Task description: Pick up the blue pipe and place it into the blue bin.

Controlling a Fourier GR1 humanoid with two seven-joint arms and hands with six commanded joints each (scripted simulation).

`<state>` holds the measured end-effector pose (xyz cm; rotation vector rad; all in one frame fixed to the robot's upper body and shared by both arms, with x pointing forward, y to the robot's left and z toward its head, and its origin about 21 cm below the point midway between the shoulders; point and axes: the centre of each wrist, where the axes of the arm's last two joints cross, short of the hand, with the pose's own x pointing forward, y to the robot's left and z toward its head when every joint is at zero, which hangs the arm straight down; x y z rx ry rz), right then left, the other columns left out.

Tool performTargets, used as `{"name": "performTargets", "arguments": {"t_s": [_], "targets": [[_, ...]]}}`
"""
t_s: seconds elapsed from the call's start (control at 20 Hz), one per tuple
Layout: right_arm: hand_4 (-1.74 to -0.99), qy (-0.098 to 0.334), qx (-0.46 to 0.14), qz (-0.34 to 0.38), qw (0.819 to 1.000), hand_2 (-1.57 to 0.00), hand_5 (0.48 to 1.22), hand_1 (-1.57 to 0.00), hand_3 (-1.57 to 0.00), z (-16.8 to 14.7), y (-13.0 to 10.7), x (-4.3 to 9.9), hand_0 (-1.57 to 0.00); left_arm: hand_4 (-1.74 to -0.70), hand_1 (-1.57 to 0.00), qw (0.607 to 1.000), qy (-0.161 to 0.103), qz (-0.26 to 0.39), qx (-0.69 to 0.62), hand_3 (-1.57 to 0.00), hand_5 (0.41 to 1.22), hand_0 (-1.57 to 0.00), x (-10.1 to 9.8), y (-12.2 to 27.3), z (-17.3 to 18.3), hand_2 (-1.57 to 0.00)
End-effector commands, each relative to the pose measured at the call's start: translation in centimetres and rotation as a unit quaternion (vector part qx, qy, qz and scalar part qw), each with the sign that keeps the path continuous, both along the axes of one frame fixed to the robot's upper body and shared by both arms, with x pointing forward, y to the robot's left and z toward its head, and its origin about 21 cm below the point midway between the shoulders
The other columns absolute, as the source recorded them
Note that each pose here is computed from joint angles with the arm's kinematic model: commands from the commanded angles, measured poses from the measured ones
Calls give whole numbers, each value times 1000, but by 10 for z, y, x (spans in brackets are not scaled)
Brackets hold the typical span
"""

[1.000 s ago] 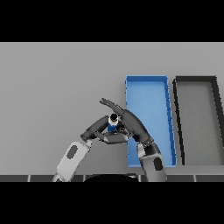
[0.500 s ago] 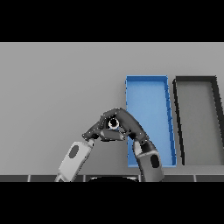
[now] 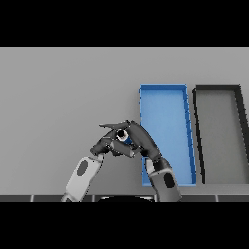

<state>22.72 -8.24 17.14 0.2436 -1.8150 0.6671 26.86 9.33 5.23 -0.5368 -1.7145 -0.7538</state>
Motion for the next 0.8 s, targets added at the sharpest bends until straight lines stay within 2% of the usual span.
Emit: {"name": "performTargets", "arguments": {"t_s": [0.0,0.1,0.2,0.25,0.3,0.4,0.5,0.6,0.75], "targets": [[-1733,-4,-6,-3,1000,-1556,1196,-1555,-1542,-1,2,-2,-1555,-1599,-1342,1000,-9,4,11,-1166,1221,-1462,-1,2,0,-1293],[-1736,0,-3,-1,1000,-1561,1205,-1561,-1553,1,2,-5,-1561,-1372,-858,999,-14,-24,19,-746,1221,-935,0,7,0,-827],[-1738,14,-8,-9,1000,-1565,1211,-1565,-1559,3,3,-3,-1565,-1206,-549,998,-10,-38,45,-477,1221,-598,0,6,1,-529],[-1738,24,-11,-12,1000,-1566,1213,-1566,-1562,5,6,-3,-1566,-1136,-439,998,-14,-41,53,-381,1132,-478,0,7,0,-423],[-1739,22,-18,-19,999,-1567,1214,-1567,-1563,3,6,-2,-1567,-1085,-351,997,-6,-36,63,-305,1029,-383,0,6,0,-338],[-1740,7,-14,-18,1000,-1569,1217,-1568,-1566,5,3,-4,-1568,-1017,-224,998,7,-23,64,-195,848,-244,-2,9,-2,-216],[-1740,3,-15,-20,1000,-1569,1218,-1569,-1568,2,3,-4,-1569,-980,-143,998,15,-20,62,-124,704,-156,0,7,0,-138],[-1740,4,-7,-19,1000,-1570,1219,-1570,-1569,3,4,-5,-1570,-969,-91,997,35,-19,63,-79,603,-100,-1,10,-4,-88],[-1741,8,14,-14,1000,-1570,1220,-1570,-1570,3,7,-2,-1570,-947,-46,997,27,-6,77,-40,513,-50,1,7,-4,-45]]}}
